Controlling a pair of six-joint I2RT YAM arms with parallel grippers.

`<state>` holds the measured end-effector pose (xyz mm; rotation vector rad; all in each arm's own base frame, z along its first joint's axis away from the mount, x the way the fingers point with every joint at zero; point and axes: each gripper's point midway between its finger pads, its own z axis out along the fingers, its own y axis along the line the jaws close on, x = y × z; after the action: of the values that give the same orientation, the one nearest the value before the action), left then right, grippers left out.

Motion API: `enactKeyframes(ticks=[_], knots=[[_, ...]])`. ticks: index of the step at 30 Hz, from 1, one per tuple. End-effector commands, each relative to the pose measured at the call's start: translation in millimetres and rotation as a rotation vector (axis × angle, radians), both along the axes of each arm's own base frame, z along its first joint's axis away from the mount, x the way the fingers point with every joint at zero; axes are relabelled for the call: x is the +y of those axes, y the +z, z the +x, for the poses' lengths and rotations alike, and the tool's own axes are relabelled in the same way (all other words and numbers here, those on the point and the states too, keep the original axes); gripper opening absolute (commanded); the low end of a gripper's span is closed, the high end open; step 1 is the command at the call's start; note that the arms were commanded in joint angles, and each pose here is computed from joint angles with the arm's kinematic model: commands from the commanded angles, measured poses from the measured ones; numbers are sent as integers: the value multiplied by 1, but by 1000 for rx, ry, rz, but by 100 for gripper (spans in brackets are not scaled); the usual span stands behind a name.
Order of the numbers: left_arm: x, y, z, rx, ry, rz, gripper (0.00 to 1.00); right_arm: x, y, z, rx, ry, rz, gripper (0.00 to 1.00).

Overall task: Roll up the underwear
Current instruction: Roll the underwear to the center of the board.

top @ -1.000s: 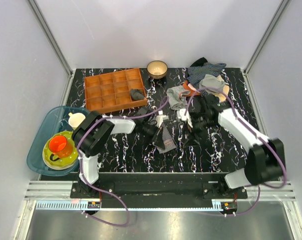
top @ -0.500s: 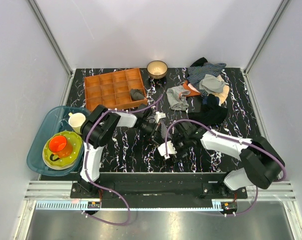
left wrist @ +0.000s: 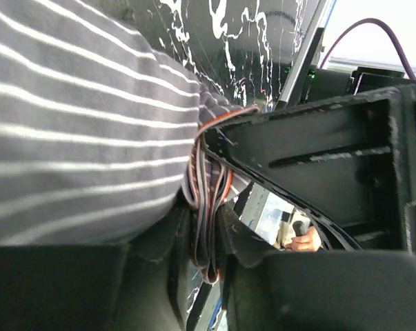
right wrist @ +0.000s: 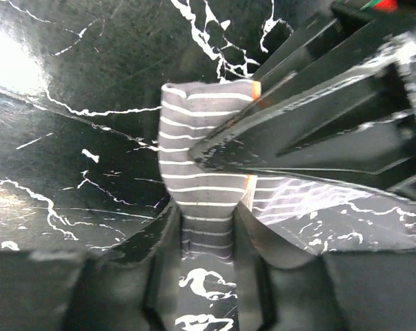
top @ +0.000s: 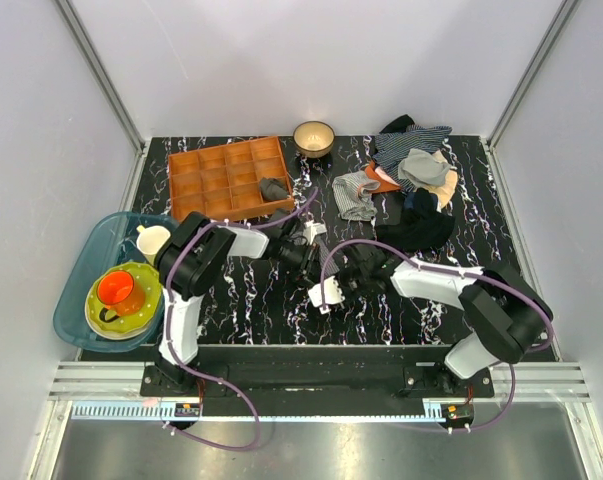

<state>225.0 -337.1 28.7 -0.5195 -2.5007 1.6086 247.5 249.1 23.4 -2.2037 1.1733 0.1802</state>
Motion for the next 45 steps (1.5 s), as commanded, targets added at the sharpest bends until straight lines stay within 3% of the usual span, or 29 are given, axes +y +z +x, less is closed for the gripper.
enactKeyframes(ticks=[1,3,9,12,13,14,18,20,21,22,29,33,38,45], knots=[[2,44,45,-214,157,-70,27,-22,-27,-22,122,-27,-119,30],[8,51,48,-231,178,-78,36,-23,-28,-26,155,-30,-125,26],[43,74,57,-431,342,-77,39,-23,-18,-52,375,-79,-164,24],[65,92,41,-664,479,-134,45,-20,-4,-69,500,-82,-171,23],[69,127,37,-811,531,-239,47,-18,0,-73,544,-86,-154,23],[82,110,26,-838,578,-209,53,-17,3,-75,572,-87,-152,23],[88,142,-14,-1098,599,-356,62,-15,15,-86,758,-116,-205,23],[96,170,-29,-1301,632,-430,68,-14,19,-86,855,-149,-204,23],[86,162,-49,-1321,561,-430,77,-16,19,-87,930,-171,-238,23],[86,176,-53,-1450,528,-428,79,-15,20,-87,980,-180,-235,23],[45,137,-80,-1598,67,-214,80,-16,13,-70,1183,-263,-241,23],[29,101,-73,-1611,-122,-60,80,-15,16,-64,1209,-274,-235,23],[8,90,-54,-1682,-264,37,80,-15,13,-63,1212,-281,-244,24],[-8,52,-38,-1654,-438,159,73,-16,8,-63,1224,-290,-245,24]])
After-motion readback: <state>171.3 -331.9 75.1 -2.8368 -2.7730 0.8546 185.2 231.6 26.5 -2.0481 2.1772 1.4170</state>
